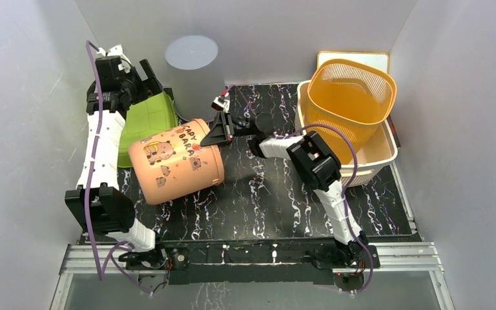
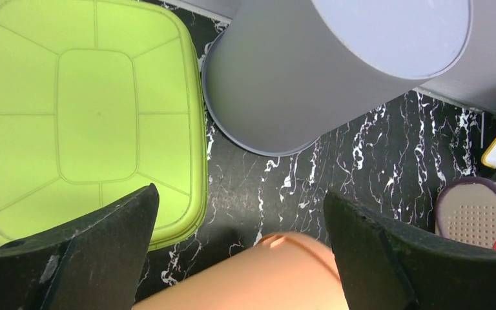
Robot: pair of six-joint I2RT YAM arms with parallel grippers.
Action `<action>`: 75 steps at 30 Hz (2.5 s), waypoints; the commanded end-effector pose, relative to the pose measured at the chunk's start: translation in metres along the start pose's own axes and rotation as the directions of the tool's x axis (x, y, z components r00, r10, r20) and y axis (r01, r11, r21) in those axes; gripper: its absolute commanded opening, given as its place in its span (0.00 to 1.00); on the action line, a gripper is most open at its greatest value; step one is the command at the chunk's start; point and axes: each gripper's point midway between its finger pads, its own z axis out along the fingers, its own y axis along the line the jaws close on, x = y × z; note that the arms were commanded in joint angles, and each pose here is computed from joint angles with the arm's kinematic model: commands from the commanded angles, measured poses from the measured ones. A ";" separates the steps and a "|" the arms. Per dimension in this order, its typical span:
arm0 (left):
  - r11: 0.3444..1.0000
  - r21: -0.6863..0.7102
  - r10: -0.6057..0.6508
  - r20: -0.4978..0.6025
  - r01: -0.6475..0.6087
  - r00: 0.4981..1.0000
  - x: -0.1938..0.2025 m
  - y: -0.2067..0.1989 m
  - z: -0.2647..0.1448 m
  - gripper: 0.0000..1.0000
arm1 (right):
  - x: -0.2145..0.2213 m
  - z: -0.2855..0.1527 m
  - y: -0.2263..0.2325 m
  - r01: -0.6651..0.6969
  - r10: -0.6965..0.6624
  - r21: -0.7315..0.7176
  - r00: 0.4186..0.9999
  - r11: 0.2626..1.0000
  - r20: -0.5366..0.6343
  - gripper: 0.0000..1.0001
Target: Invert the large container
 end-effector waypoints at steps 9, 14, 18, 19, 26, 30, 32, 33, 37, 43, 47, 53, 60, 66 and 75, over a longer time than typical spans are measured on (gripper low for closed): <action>0.999 0.001 0.035 0.101 -0.035 0.994 -0.036 -0.009 -0.026 0.98 | 0.029 0.044 0.083 0.170 -0.175 -0.353 0.984 0.920 0.019 0.00; 0.999 -0.008 0.040 0.101 -0.039 0.994 -0.036 -0.008 -0.025 0.98 | 0.035 0.035 0.046 0.054 -0.052 -0.293 0.999 0.954 0.013 0.00; 0.999 -0.013 0.041 0.094 -0.040 0.995 -0.035 -0.007 -0.023 0.98 | 0.038 0.026 0.021 0.016 -0.018 -0.247 1.000 0.969 -0.008 0.00; 0.999 -0.013 0.043 0.093 -0.042 0.995 -0.034 -0.007 -0.023 0.98 | 0.037 0.022 0.015 0.013 -0.014 -0.234 1.000 0.972 -0.005 0.00; 0.999 -0.021 0.051 0.090 -0.049 0.995 -0.033 -0.007 -0.023 0.98 | 0.016 -0.046 -0.022 -0.001 0.003 -0.082 0.999 0.997 0.035 0.04; 0.999 -0.018 0.050 0.085 -0.048 0.995 -0.031 -0.007 -0.022 0.98 | 0.008 -0.085 -0.038 -0.017 0.018 -0.006 0.998 1.000 0.064 0.11; 0.999 -0.017 0.050 0.083 -0.049 0.995 -0.031 -0.007 -0.021 0.98 | 0.007 -0.099 -0.046 -0.029 0.028 0.024 0.998 0.999 0.065 0.16; 0.999 -0.018 0.050 0.082 -0.049 0.995 -0.030 -0.007 -0.021 0.98 | 0.006 -0.105 -0.049 -0.027 0.025 0.036 0.998 0.999 0.062 0.20; 0.999 -0.019 0.051 0.074 -0.049 0.996 -0.027 -0.007 -0.021 0.98 | -0.009 -0.121 -0.055 -0.008 0.001 0.078 0.996 0.997 0.090 0.30; 0.998 -0.027 0.056 0.062 -0.054 0.997 -0.022 -0.004 -0.019 0.98 | -0.024 -0.134 -0.080 -0.030 0.016 0.129 0.994 0.991 0.111 0.40; 0.998 -0.028 0.056 0.055 -0.055 0.997 -0.019 -0.004 -0.018 0.98 | -0.034 -0.141 -0.107 -0.052 0.025 0.212 0.991 0.976 0.131 0.41; 0.998 -0.025 0.055 0.036 -0.055 0.998 -0.013 -0.003 -0.013 0.98 | -0.053 -0.149 -0.144 -0.084 0.028 0.355 0.987 0.931 0.160 0.42; 0.998 -0.028 0.055 0.030 -0.054 0.998 -0.012 -0.001 -0.008 0.98 | -0.072 -0.164 -0.180 -0.087 -0.017 0.557 0.984 0.826 0.180 0.43; 0.999 -0.022 0.048 0.016 -0.048 0.999 -0.008 -0.002 -0.002 0.98 | -0.092 -0.186 -0.191 -0.050 -0.114 0.748 0.980 0.661 0.165 0.44; 0.999 -0.012 0.046 0.009 -0.046 0.999 -0.006 -0.003 0.001 0.98 | -0.120 -0.199 -0.157 0.072 -0.289 0.929 0.957 0.364 0.039 0.44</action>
